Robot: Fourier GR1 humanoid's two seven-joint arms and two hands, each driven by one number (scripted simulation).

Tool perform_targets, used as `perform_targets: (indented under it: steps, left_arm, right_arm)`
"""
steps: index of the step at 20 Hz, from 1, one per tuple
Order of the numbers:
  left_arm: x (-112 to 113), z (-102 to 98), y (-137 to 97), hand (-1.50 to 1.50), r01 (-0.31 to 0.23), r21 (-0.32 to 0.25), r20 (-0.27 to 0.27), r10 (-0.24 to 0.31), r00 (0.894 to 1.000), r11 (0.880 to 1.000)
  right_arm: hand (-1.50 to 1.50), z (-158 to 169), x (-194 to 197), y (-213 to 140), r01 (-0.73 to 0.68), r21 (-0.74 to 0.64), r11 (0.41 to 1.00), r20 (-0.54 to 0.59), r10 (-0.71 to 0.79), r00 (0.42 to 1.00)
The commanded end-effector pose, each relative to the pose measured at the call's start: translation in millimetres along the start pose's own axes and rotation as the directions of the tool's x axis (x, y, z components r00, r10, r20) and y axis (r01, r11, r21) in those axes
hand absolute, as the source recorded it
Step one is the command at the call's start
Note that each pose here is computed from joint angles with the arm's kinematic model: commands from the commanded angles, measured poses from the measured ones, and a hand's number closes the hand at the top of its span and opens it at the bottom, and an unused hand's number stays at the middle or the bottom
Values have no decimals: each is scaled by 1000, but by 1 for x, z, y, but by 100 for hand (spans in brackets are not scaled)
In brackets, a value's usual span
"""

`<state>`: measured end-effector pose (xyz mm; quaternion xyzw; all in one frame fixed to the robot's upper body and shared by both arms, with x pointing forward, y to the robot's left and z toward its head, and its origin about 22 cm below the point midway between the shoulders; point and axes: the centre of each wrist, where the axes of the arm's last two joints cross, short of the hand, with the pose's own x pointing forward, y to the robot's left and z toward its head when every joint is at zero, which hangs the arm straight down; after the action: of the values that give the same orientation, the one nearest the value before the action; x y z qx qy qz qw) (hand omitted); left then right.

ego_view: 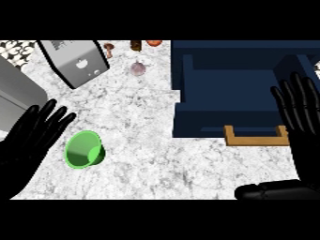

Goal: Pick up the cup, place it into the drawer and close the drawer

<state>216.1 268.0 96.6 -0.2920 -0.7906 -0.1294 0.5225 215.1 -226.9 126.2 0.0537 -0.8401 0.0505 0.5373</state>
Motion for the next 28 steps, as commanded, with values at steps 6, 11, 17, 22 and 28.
perform_targets:
  steps: [6, 11, 17, 22, 28]
  left_arm:
    - [-3, 2, 7, -150, -10, 3, -12, 10, 1000, 1000]
    - [-13, 9, 5, -150, -3, 18, -61, 4, 998, 1000]
    - [-20, 7, 12, -150, 16, 59, -86, -11, 996, 998]
    - [-12, 27, 39, -150, 29, 65, -147, -19, 989, 997]
    - [-64, 34, 46, -150, 78, 126, -199, -52, 979, 989]
  right_arm:
    - [-150, 3, -10, 5, 5, 8, 1000, 13, -5, 1000]
    - [-150, -23, 14, 2, 7, -10, 1000, -5, -7, 1000]
    - [-150, -8, -16, -11, 1, 18, 1000, 28, -1, 1000]
    - [-150, -13, 21, -18, 11, -21, 1000, 7, -11, 1000]
    - [-150, -5, 21, 4, 24, 7, 1000, 19, -24, 1000]
